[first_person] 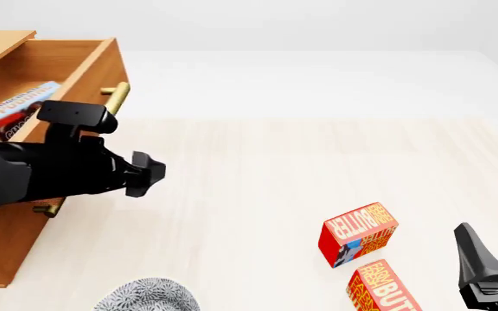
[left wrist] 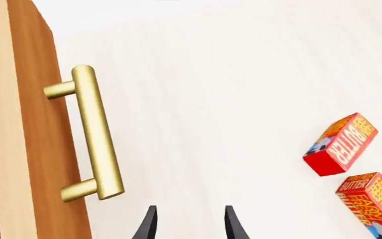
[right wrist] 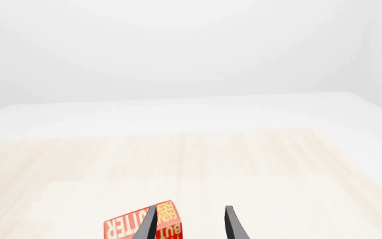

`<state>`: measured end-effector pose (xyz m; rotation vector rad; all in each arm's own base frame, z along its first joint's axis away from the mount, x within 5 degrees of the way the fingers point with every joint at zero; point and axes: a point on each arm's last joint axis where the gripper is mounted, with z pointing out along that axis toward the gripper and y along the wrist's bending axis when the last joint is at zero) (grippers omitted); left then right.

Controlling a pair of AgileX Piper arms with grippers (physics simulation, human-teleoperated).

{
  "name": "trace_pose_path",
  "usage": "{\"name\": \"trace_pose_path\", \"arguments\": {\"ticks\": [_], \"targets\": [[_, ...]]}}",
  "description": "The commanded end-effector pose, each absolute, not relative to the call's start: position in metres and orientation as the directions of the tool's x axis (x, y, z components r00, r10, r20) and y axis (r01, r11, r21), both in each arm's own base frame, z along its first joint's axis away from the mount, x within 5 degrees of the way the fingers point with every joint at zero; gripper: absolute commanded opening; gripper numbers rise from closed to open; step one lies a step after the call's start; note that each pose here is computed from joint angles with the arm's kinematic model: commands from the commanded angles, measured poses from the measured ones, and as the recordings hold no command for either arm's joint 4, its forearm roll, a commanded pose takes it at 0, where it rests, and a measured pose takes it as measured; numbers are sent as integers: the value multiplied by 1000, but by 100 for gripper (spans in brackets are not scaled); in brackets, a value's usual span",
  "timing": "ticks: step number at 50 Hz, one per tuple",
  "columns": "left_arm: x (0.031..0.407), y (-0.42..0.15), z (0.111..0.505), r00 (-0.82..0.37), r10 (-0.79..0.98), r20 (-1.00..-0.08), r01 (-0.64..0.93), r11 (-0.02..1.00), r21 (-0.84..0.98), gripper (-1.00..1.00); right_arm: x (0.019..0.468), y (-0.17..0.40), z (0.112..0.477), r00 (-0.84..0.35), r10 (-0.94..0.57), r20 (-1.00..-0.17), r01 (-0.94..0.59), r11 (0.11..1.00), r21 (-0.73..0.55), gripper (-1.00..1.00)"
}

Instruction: Put the chocolate pudding in the top drawer of the cabinet and close it.

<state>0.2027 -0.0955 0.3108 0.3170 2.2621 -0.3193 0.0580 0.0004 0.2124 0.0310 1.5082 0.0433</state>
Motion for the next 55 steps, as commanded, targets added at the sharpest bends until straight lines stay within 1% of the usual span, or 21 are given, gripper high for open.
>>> {"name": "trace_pose_path", "arguments": {"ticks": [1, 17, 26, 36, 51, 55], "targets": [[208, -81, 293, -657, 69, -751, 251, 959, -132, 100, 58, 0, 213, 66, 40, -997, -8, 999, 40, 100], [215, -50, 282, -659, 5, -752, 133, 985, -109, 100, 58, 0, 213, 66, 40, -997, -8, 999, 40, 100], [218, -50, 279, -663, -41, -747, 101, 985, -143, 100, 58, 0, 213, 66, 40, -997, -8, 999, 40, 100], [218, -45, 287, -650, -61, -758, 80, 986, -148, 100, 58, 0, 213, 66, 40, -997, -8, 999, 40, 100], [214, -27, 292, -628, -141, -766, -13, 985, -170, 100, 58, 0, 213, 66, 40, -997, -8, 999, 40, 100], [217, -21, 287, -629, -155, -762, -41, 985, -167, 100, 58, 0, 213, 66, 40, -997, -8, 999, 40, 100]]}}
